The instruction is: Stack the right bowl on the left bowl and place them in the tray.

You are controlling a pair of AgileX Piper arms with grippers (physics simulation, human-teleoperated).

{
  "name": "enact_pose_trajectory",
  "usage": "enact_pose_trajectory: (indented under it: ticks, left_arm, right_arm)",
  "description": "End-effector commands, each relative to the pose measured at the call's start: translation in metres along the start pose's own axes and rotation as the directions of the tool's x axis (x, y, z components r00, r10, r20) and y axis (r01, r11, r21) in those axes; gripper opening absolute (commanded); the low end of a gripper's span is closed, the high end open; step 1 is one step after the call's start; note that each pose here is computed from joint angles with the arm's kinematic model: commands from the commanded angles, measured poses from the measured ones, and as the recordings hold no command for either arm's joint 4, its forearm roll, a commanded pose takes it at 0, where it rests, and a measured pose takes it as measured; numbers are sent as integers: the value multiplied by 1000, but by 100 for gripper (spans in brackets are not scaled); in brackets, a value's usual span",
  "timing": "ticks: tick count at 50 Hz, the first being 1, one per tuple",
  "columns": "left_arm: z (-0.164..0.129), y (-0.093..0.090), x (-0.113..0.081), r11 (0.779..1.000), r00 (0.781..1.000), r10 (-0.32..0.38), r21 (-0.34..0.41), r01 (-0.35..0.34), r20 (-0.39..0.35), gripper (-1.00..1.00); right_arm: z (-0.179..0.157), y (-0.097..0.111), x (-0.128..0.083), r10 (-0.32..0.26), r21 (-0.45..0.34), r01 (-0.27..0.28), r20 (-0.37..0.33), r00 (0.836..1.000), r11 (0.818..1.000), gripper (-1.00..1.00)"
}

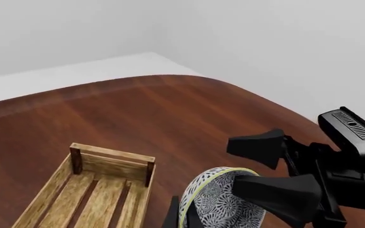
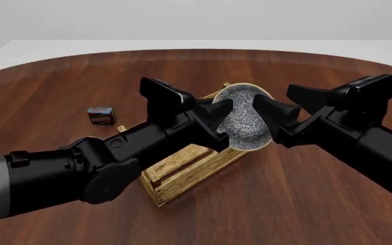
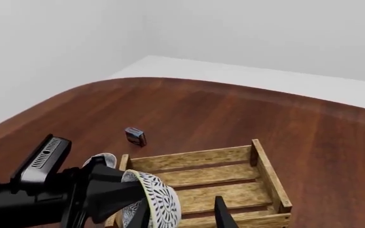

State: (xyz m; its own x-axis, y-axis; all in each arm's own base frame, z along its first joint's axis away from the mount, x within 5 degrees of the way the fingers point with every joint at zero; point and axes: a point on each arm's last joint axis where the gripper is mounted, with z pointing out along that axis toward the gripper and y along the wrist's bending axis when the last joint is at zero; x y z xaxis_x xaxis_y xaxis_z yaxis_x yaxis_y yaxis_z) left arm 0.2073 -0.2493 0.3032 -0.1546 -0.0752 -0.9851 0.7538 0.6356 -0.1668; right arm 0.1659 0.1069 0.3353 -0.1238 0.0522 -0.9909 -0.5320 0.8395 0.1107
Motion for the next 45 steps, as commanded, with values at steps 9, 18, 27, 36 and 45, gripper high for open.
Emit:
enact_pose_trajectory:
  ticks: [9,18,27,36,45]
  left_arm:
    - [15,22,-9,998,1000,19,-66,-17,21,-100]
    - [17,31,-14,995,999,34,-94,-31,25,-100]
    - [16,37,-16,993,999,37,-111,-34,28,-100]
    - [7,50,-19,987,998,57,-155,-53,22,-100]
    - [-15,58,-27,978,996,80,-194,-73,31,-100]
  right_arm:
    - [-3,3,-2,17,-14,-16,6,1000,1000,100]
    - [-5,3,-2,19,-16,-19,8,1000,1000,100]
    - [-6,3,-3,20,-14,-19,11,1000,1000,100]
    - [-7,2,-3,17,-12,-17,13,1000,1000,100]
    - [-8,2,-4,14,-10,-14,16,1000,1000,100]
